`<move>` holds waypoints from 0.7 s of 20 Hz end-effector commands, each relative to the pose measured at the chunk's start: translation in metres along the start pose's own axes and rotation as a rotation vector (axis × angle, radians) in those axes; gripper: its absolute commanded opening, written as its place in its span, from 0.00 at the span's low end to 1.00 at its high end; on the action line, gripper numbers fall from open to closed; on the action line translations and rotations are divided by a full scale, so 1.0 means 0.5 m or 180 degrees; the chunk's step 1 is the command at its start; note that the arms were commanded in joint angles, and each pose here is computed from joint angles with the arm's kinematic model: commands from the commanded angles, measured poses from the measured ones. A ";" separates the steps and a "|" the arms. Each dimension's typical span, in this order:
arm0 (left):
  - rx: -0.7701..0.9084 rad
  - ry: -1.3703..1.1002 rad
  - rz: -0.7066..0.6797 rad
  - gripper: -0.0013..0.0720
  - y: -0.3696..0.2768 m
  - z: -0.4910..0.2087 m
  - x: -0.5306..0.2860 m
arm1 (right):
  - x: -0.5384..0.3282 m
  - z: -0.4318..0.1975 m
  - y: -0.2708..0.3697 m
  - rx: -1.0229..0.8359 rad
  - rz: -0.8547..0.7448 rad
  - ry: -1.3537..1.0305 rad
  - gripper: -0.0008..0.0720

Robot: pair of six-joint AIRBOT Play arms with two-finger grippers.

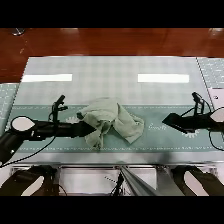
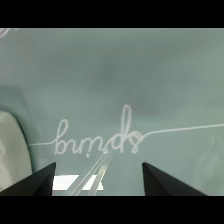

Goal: Fold the shirts.

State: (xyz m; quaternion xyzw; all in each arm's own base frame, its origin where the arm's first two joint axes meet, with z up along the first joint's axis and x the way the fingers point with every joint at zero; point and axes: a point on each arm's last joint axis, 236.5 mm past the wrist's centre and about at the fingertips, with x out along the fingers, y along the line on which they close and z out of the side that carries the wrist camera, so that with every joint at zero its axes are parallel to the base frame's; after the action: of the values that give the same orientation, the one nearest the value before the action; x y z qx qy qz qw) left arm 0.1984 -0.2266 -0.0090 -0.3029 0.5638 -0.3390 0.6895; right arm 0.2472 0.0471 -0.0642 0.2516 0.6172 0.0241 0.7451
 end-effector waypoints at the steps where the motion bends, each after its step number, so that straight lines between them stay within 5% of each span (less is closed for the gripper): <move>1: -0.0043 -0.0016 0.0068 0.44 0.012 -0.006 0.056 | 0.030 -0.029 0.047 -0.0146 0.0079 0.0069 0.87; 2: 0.0018 0.0060 0.0055 0.05 0.012 -0.013 0.063 | 0.035 -0.043 0.061 -0.0253 0.0090 0.0130 0.87; 14: 0.0119 -0.0103 -0.0050 0.06 -0.015 0.044 0.036 | 0.143 -0.145 0.232 -0.0459 0.0574 0.0518 0.87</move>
State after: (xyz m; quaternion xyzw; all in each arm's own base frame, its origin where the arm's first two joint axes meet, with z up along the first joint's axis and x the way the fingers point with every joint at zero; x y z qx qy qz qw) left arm 0.2179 -0.2443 -0.0126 -0.2966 0.5484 -0.3494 0.6995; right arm 0.2236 0.1803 -0.0825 0.2277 0.6507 0.1544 0.7077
